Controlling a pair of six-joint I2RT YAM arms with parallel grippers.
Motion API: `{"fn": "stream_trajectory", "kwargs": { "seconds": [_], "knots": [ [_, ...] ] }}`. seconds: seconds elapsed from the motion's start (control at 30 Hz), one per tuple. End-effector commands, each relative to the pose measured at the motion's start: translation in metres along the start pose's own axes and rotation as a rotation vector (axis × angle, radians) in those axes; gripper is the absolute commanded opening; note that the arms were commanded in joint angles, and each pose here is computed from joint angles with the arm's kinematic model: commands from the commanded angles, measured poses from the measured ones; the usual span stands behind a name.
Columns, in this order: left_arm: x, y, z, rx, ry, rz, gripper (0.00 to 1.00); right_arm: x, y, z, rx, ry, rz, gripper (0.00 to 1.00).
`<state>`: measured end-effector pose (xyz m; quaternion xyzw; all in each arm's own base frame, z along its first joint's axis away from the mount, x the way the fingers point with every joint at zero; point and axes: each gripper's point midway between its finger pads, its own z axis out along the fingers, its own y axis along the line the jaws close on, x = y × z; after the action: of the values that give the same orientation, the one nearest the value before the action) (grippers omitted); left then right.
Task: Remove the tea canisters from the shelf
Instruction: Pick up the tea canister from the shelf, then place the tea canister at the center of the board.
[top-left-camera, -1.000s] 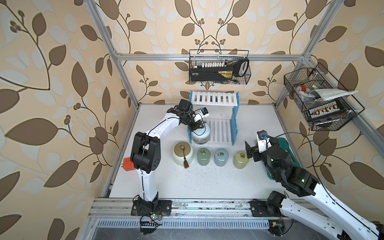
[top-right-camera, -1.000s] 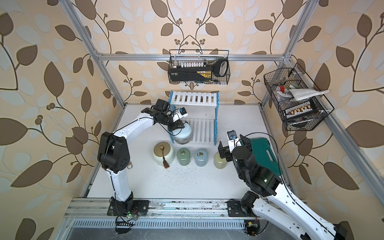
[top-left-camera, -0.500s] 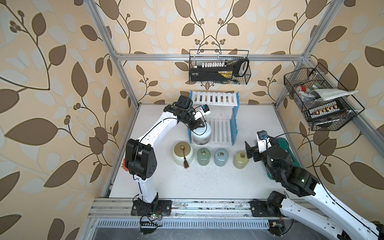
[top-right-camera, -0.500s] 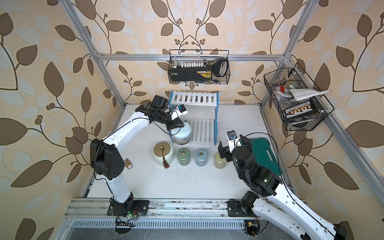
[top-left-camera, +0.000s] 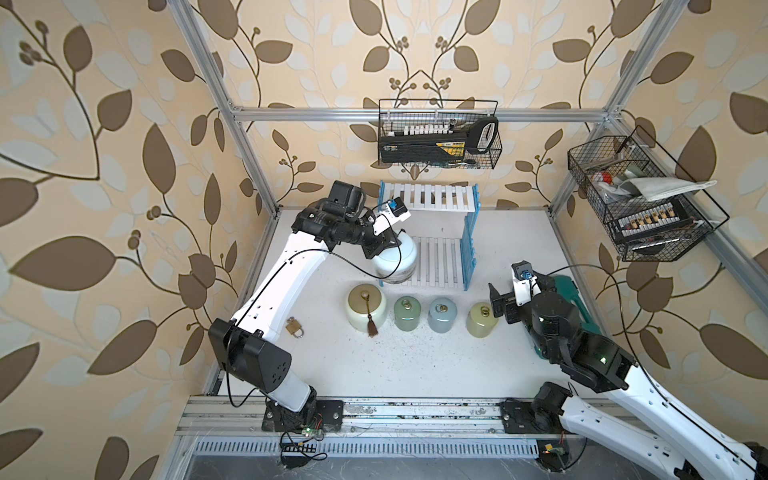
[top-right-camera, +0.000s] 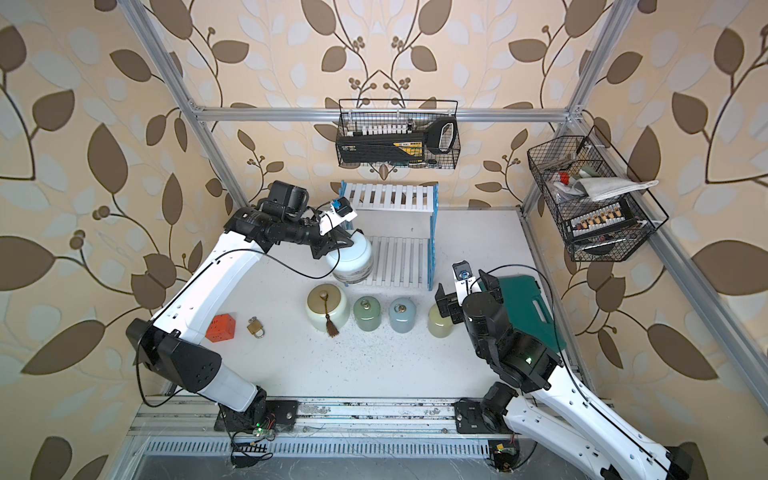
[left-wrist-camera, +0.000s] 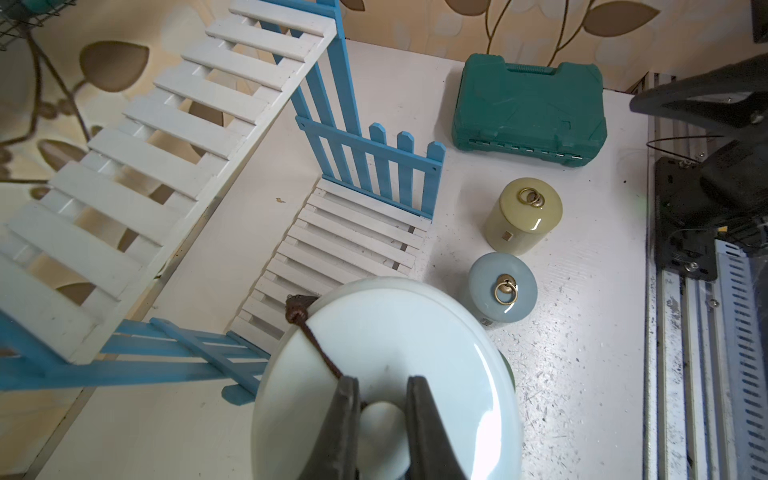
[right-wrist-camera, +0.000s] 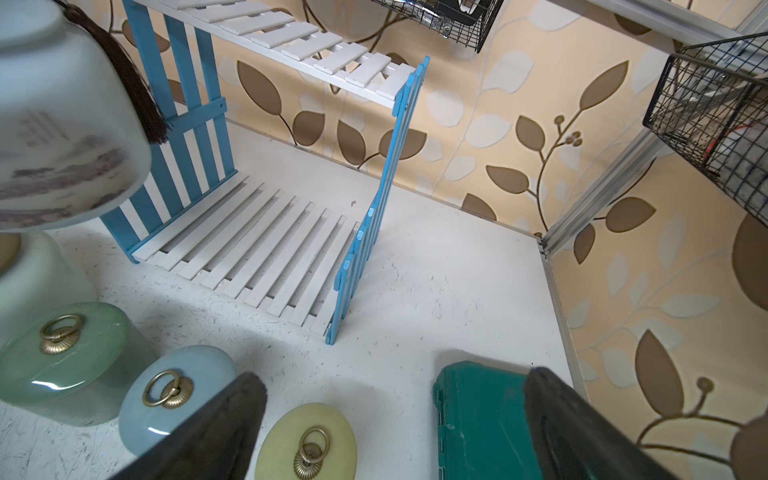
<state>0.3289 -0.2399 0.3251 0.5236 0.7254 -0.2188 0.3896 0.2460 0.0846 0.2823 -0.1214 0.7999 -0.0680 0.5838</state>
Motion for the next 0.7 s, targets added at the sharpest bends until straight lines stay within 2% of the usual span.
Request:
{"fn": "stream_trajectory", "kwargs": {
  "seconds": [0.0, 0.37, 0.67],
  "knots": [
    [-0.044, -0.001, -0.073, -0.138, -0.171, 0.096, 0.0, 0.002, -0.002, 0.001, 0.014, -0.001, -0.001, 0.99],
    [0.001, 0.005, -0.132, -0.31, -0.139, -0.004, 0.0, 0.004, -0.001, 0.002, 0.008, 0.008, 0.003, 0.99],
    [0.052, 0.005, -0.146, -0.421, -0.069, -0.06, 0.0, 0.002, -0.002, 0.001, 0.009, -0.004, 0.005, 0.99]
  ]
}}
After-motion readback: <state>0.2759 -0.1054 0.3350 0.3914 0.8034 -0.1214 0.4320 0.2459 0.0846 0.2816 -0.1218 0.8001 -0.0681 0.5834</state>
